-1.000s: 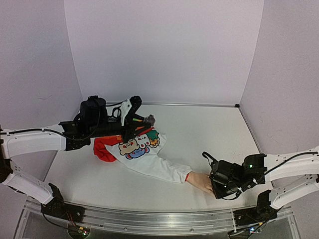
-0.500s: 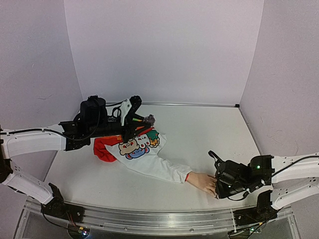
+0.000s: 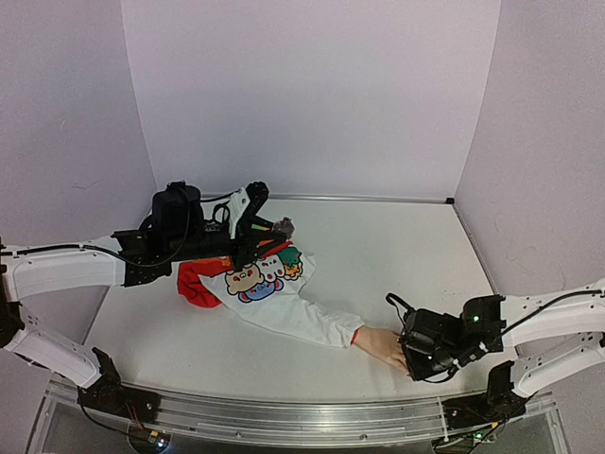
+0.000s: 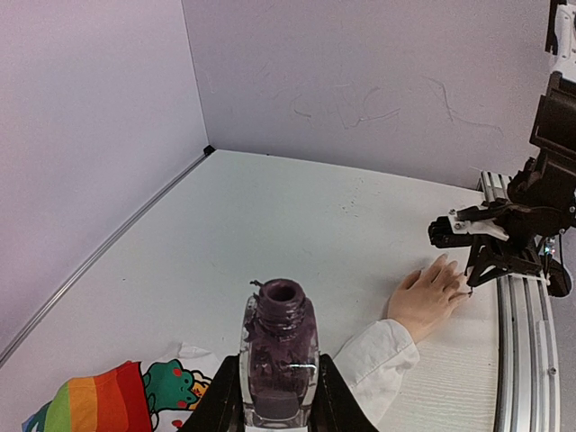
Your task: Paint the nails
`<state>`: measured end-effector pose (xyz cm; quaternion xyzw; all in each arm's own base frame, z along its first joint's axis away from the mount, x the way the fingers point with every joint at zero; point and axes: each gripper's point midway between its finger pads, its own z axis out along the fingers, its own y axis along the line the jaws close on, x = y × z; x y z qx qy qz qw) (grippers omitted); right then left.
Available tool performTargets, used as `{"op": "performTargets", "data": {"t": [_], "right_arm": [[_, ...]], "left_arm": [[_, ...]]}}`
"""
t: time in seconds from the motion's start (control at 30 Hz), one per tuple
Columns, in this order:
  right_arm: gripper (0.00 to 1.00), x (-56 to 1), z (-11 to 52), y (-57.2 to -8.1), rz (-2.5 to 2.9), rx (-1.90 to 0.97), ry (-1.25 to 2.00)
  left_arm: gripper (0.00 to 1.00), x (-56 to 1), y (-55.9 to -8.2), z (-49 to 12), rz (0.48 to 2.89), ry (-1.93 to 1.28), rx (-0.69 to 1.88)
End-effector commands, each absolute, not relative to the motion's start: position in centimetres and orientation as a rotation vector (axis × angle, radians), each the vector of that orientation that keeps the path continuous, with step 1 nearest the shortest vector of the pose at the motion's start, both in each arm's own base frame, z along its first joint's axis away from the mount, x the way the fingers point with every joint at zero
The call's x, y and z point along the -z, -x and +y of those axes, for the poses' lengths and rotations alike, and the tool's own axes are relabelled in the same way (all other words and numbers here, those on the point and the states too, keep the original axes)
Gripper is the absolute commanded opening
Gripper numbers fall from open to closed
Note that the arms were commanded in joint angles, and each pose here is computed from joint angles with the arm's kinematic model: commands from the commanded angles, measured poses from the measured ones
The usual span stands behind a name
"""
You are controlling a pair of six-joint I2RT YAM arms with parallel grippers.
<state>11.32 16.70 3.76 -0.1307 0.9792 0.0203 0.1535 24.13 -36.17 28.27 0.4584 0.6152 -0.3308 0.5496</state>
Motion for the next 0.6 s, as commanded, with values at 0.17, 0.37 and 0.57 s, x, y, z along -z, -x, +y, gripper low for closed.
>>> {"op": "performTargets", "data": {"t": [0.17,0.37,0.57], "right_arm": [[0.0,-4.88,18.22,-12.17,2.762,-0.109,0.376],[0.0,-4.95,18.54,-12.23,2.761,-0.116,0.382],[0.0,-4.7,18.4,-12.06,2.773,-0.112,0.378]], "left_arm": [[0.0,-30.95,-23.72,-35.68,1.389,-1.052,0.785],[0.0,-30.99,-23.7,-35.6,1.388,-1.05,0.783],[0.0,-30.92,-23.7,-35.61,1.389,-1.053,0.781]]}}
